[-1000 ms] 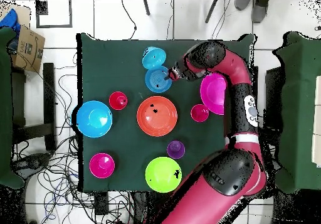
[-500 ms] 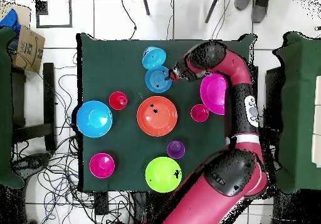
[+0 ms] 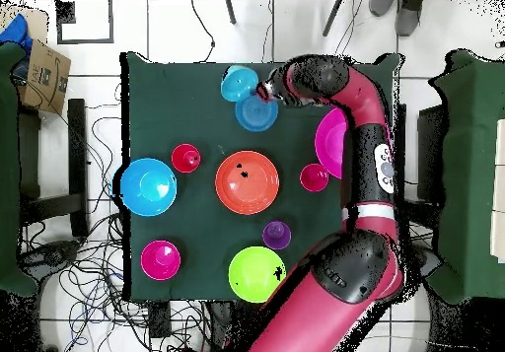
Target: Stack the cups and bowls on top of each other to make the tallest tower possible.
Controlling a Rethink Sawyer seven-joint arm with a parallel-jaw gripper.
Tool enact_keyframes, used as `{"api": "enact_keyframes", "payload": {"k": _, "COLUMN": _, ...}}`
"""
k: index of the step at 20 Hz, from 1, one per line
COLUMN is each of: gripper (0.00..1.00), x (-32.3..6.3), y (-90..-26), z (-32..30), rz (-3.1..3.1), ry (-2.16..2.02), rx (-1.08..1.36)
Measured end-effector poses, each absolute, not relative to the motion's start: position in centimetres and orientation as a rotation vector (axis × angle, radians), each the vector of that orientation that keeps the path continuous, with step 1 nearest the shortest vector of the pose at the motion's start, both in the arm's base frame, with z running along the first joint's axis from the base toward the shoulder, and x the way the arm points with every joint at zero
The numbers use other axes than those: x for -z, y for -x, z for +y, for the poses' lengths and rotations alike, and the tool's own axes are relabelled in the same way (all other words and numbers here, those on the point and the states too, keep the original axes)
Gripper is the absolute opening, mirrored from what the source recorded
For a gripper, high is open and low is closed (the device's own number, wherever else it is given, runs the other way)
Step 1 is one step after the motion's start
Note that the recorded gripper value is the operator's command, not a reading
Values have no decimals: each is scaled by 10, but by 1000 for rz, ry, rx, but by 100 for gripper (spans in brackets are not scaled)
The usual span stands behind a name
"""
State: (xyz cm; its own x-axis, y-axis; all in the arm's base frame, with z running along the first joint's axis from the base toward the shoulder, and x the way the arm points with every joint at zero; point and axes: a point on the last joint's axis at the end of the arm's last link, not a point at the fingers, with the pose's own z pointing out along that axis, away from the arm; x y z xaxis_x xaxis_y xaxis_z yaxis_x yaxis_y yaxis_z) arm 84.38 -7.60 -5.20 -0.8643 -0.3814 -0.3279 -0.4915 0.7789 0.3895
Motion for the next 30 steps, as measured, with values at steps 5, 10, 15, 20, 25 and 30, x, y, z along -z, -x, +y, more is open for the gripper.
{"api": "enact_keyframes", "payload": {"k": 5, "gripper": 100, "x": 50, "y": -867, "z": -67, "rz": 2615, "ry": 603, "rx": -636}}
{"api": "enact_keyframes", "payload": {"k": 10, "gripper": 100, "x": 51, "y": -873, "z": -59, "rz": 2550, "ry": 605, "rx": -660}}
{"api": "enact_keyframes", "payload": {"k": 15, "gripper": 100, "x": 58, "y": -870, "z": -53, "rz": 2521, "ry": 642, "rx": -683}}
{"api": "enact_keyframes", "payload": {"k": 20, "gripper": 100, "x": 60, "y": -867, "z": -52, "rz": 2520, "ry": 663, "rx": -704}}
{"api": "enact_keyframes", "payload": {"k": 25, "gripper": 100, "x": 65, "y": -856, "z": -52, "rz": 2558, "ry": 705, "rx": -754}}
{"api": "enact_keyframes", "payload": {"k": 30, "gripper": 100, "x": 71, "y": -841, "z": -53, "rz": 2610, "ry": 762, "rx": -808}}
